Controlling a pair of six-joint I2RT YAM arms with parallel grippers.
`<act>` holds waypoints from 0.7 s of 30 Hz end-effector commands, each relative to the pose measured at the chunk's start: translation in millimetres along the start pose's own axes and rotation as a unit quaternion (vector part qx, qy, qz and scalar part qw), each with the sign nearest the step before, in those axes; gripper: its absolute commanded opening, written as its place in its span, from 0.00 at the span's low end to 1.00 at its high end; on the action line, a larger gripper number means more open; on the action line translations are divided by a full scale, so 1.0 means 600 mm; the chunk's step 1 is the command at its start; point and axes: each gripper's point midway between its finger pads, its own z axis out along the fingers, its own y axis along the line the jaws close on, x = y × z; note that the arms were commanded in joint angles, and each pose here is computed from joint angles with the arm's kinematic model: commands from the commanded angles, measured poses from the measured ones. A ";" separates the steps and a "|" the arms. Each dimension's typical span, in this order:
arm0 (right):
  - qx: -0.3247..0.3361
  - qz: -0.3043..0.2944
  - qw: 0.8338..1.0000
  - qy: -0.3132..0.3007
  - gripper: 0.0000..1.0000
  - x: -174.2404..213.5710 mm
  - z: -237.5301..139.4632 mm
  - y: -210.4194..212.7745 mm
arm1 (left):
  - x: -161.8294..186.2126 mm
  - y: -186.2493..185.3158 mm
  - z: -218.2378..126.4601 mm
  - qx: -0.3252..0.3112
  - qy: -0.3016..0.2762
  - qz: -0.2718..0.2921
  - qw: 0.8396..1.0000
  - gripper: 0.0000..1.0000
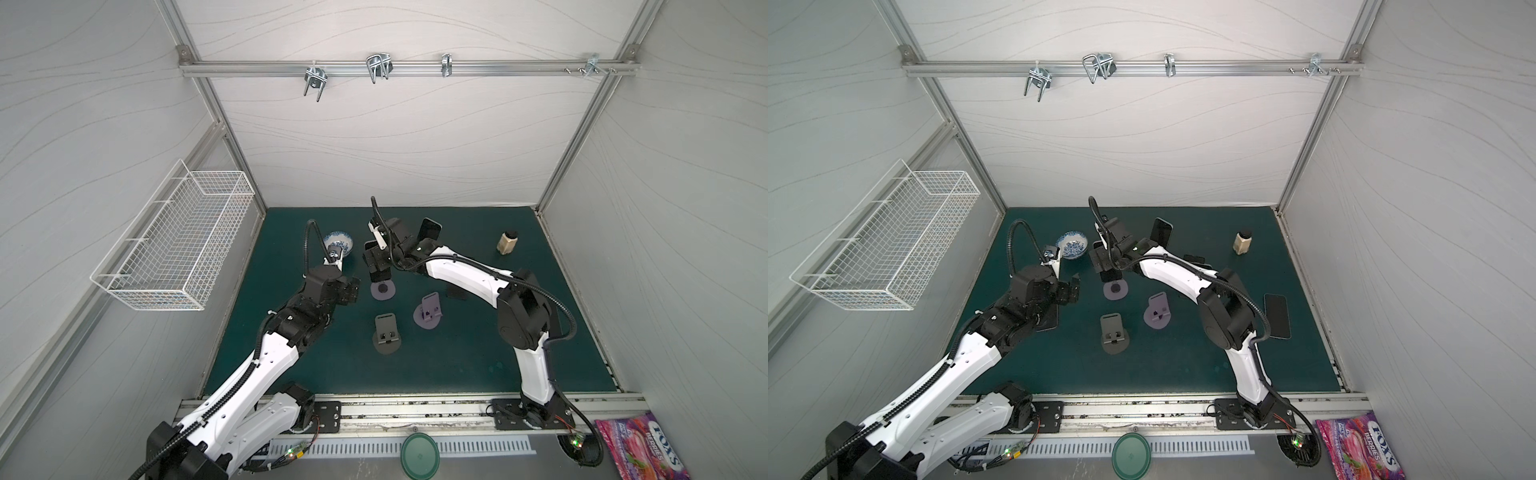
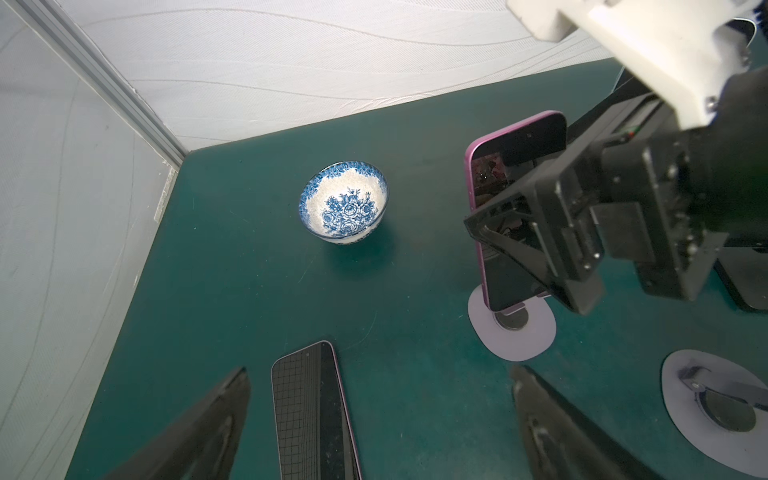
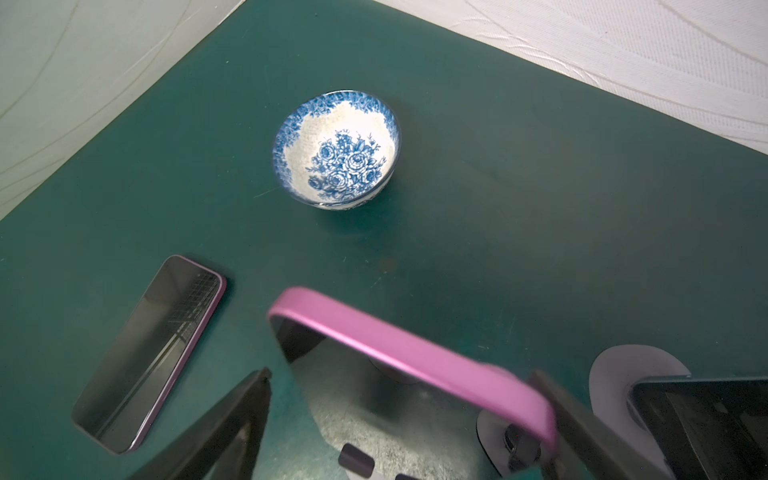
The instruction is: Remove the phone from the phone stand
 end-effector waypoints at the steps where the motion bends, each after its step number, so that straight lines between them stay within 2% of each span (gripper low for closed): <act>1: 0.020 0.005 1.000 -0.013 0.98 -0.014 0.009 -0.004 | -0.036 0.011 -0.014 -0.009 -0.031 -0.016 0.999 0.98; 21: 0.053 0.028 0.998 -0.028 0.99 -0.022 0.039 -0.004 | -0.038 0.013 -0.019 -0.010 -0.036 -0.019 0.999 0.99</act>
